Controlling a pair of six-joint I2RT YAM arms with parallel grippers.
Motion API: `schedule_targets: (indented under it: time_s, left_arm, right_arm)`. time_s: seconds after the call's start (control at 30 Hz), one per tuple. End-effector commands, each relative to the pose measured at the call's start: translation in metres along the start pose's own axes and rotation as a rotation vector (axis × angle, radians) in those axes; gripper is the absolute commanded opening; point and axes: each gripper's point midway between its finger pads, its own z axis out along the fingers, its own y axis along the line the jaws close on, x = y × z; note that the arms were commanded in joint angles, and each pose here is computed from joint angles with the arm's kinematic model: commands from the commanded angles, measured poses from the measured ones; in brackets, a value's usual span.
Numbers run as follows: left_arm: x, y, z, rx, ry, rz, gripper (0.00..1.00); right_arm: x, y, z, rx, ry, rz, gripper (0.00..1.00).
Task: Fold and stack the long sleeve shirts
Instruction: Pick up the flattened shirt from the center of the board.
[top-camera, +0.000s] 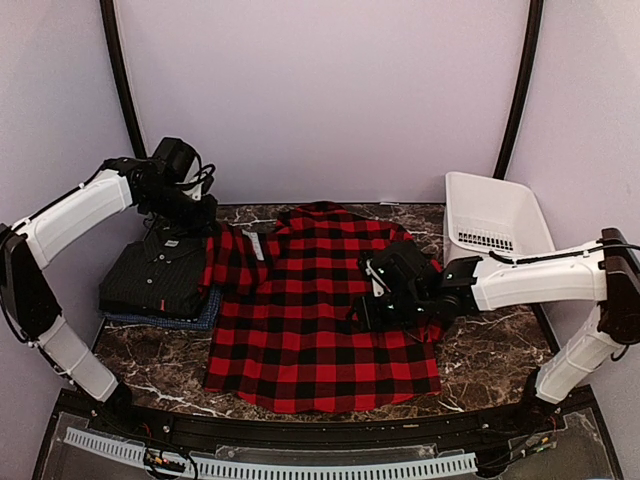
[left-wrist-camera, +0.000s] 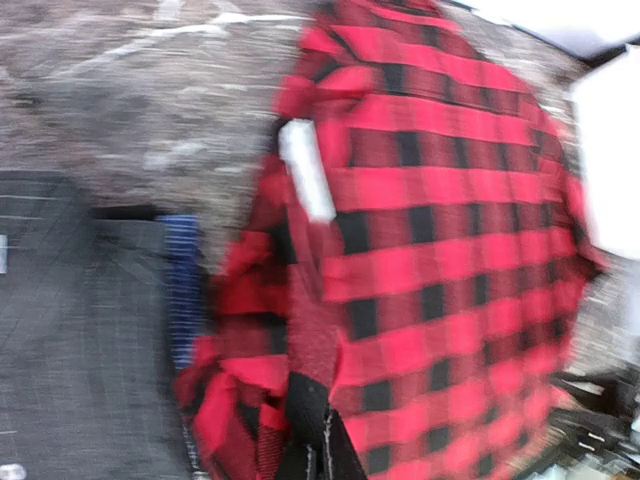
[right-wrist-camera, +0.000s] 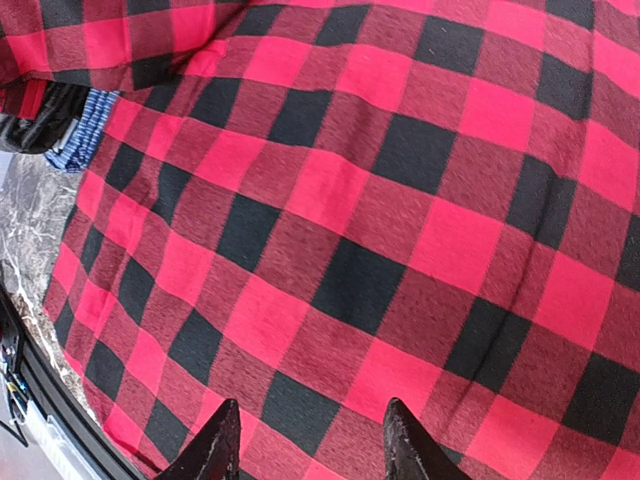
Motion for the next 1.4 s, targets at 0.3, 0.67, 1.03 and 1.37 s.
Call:
schedule_targets:
  time_s: [0.3,0.67,1.03,1.37]
  left_arm:
    - [0.059,-0.145,0.015,0.580,0.173,0.029,0.00]
    - [0.108,-0.206,0.102,0.641,0.359,0.061,0.28]
    - [0.080,-0.153,0.083,0.359,0.174,0.053,0.49]
    - [0.081,-0.071,0.054,0.222,0.092,-0.082,0.48]
  right_arm:
    - [-0.041,0.025,-0.001,-0.056,-0.116,-0.035,0.46]
    - [-0.029,0.010,0.002,-0.002,-0.101,-0.017,0.48]
    - [-0.025,0.031,0.014,0.017,-0.091,-0.144,0.61]
    - [-0.046,0.079,0.062,0.068,-0.063,-0.347,0.64]
